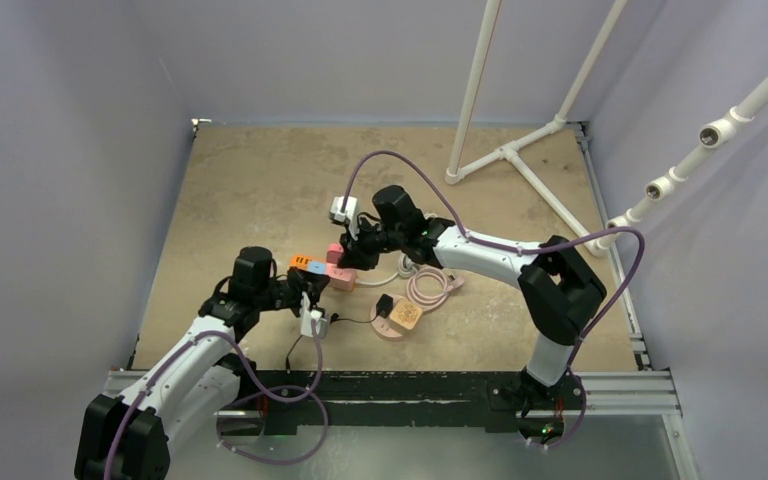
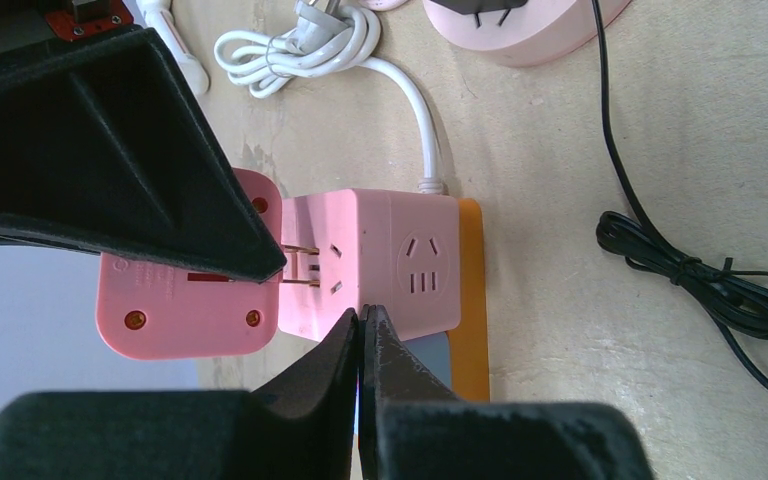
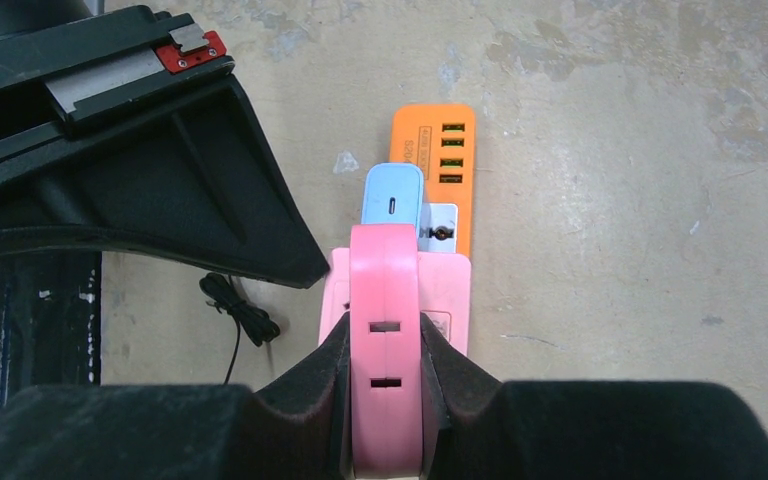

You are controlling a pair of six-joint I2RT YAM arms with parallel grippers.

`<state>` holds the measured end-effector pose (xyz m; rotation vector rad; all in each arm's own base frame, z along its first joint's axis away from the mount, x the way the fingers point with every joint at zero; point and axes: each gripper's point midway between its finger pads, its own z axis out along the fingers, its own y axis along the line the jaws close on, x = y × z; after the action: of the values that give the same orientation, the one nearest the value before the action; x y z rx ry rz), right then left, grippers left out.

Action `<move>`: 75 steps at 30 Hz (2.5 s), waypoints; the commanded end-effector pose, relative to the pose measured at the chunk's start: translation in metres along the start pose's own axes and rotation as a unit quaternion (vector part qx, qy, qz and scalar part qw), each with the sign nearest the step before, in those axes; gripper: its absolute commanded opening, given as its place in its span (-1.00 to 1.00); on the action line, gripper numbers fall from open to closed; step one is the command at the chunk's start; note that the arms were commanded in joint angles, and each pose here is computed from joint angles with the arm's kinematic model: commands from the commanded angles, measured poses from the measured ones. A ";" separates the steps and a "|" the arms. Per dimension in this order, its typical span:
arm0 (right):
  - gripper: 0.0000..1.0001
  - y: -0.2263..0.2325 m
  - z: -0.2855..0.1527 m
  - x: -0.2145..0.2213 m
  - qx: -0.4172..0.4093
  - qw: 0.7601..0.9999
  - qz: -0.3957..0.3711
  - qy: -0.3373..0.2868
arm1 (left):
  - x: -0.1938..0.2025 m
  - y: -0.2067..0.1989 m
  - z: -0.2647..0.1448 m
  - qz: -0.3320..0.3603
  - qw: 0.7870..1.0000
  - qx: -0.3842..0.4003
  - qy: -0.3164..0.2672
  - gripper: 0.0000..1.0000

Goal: Insert the plug
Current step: Insert the plug into the socket.

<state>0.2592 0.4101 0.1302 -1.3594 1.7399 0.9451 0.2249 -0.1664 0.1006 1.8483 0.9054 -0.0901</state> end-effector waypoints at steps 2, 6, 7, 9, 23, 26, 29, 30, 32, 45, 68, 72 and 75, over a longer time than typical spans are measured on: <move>-1.00 0.009 -0.002 0.003 0.000 1.000 -0.003 0.012 | 0.000 -0.016 0.001 -0.022 0.999 0.032 0.000 -1.00; -1.00 0.011 -0.003 0.004 0.002 1.000 -0.004 0.016 | 0.000 -0.015 0.001 -0.023 0.999 0.032 0.000 -1.00; -1.00 0.011 -0.003 0.004 0.002 1.000 -0.004 0.016 | 0.000 -0.016 0.001 -0.024 0.999 0.033 0.000 -1.00; -1.00 0.012 -0.004 0.004 0.002 1.000 -0.004 0.016 | 0.000 -0.016 0.001 -0.024 0.999 0.033 0.000 -1.00; -1.00 0.021 -0.001 0.013 0.002 1.000 -0.005 0.024 | 0.001 -0.014 0.002 -0.033 0.999 0.037 0.002 -1.00; -1.00 0.020 -0.001 0.013 0.005 1.000 -0.006 0.025 | 0.001 -0.014 0.002 -0.031 0.999 0.037 0.003 -1.00; -1.00 0.020 0.000 0.013 0.005 1.000 -0.008 0.025 | 0.001 -0.015 0.001 -0.031 0.999 0.039 0.002 -1.00; -1.00 0.020 0.000 0.013 0.005 1.000 -0.009 0.025 | 0.000 -0.015 0.001 -0.029 0.999 0.039 0.002 -1.00; -1.00 0.020 0.002 0.014 0.002 1.000 -0.009 0.028 | 0.000 -0.017 0.001 -0.028 0.999 0.043 0.001 -1.00; -1.00 0.017 0.009 0.028 0.000 0.998 0.003 0.055 | -0.001 -0.023 0.001 -0.020 0.998 0.052 -0.005 -1.00; -1.00 0.022 0.009 0.044 0.004 0.996 0.005 0.084 | -0.004 -0.012 -0.001 -0.004 0.999 0.035 -0.005 -1.00; -1.00 0.023 0.009 0.047 0.001 0.996 0.006 0.087 | -0.008 0.002 -0.004 0.021 1.000 0.003 -0.009 -1.00; -1.00 0.024 0.009 0.048 -0.003 0.996 0.008 0.089 | -0.012 0.008 -0.005 0.029 0.999 -0.003 -0.015 -1.00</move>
<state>0.2537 0.4146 0.1257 -1.3839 1.7565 0.8657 0.2196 -0.1622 0.1009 1.8899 0.8990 -0.0781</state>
